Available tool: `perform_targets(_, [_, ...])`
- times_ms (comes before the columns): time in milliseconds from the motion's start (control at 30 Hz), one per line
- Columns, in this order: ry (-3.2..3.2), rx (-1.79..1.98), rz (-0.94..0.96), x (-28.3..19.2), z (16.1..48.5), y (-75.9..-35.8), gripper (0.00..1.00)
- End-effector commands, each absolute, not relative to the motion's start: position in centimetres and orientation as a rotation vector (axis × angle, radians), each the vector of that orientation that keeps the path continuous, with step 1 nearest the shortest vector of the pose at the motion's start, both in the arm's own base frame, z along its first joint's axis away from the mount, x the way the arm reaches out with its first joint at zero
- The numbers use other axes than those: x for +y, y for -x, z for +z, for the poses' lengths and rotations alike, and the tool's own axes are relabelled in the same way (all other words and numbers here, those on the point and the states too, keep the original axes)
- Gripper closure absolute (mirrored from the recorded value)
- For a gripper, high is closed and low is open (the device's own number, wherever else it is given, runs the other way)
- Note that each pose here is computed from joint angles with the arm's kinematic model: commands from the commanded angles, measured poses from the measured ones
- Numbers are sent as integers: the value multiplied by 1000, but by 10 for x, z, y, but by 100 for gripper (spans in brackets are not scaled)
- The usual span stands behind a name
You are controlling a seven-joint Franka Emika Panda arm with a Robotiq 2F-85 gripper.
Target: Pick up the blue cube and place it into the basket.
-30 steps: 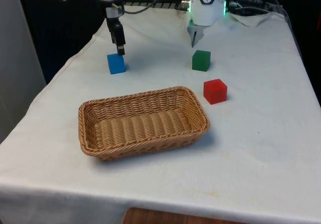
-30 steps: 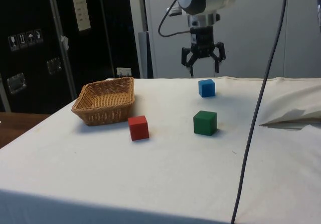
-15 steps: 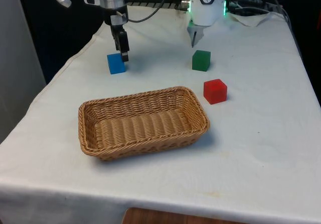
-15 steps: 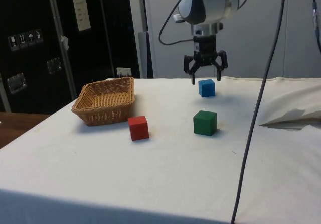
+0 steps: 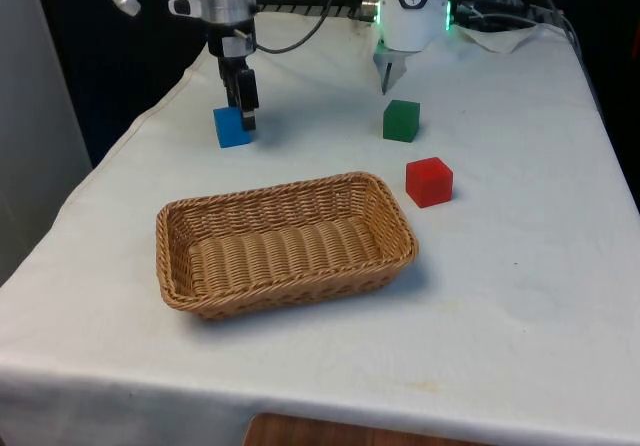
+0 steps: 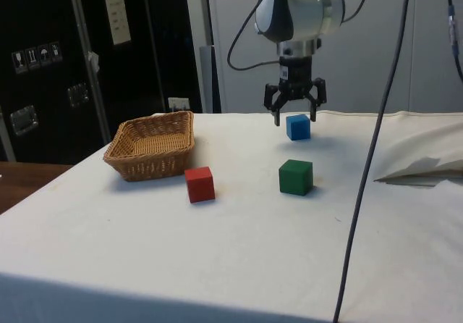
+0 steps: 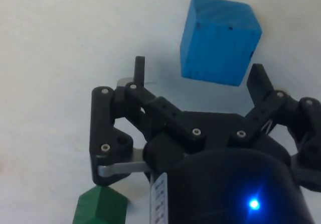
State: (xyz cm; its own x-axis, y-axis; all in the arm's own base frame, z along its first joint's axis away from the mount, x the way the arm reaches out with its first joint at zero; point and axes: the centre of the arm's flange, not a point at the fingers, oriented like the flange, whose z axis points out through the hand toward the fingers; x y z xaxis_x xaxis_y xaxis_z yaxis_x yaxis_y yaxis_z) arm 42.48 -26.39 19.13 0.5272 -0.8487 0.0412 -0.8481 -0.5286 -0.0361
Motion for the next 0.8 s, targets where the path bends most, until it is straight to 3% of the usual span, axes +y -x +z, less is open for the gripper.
perform_targets(0, [2727,1503,-114,-262,192,-428,0])
perform_targets(767, [2781,1493,-42,-276,166,-427,3])
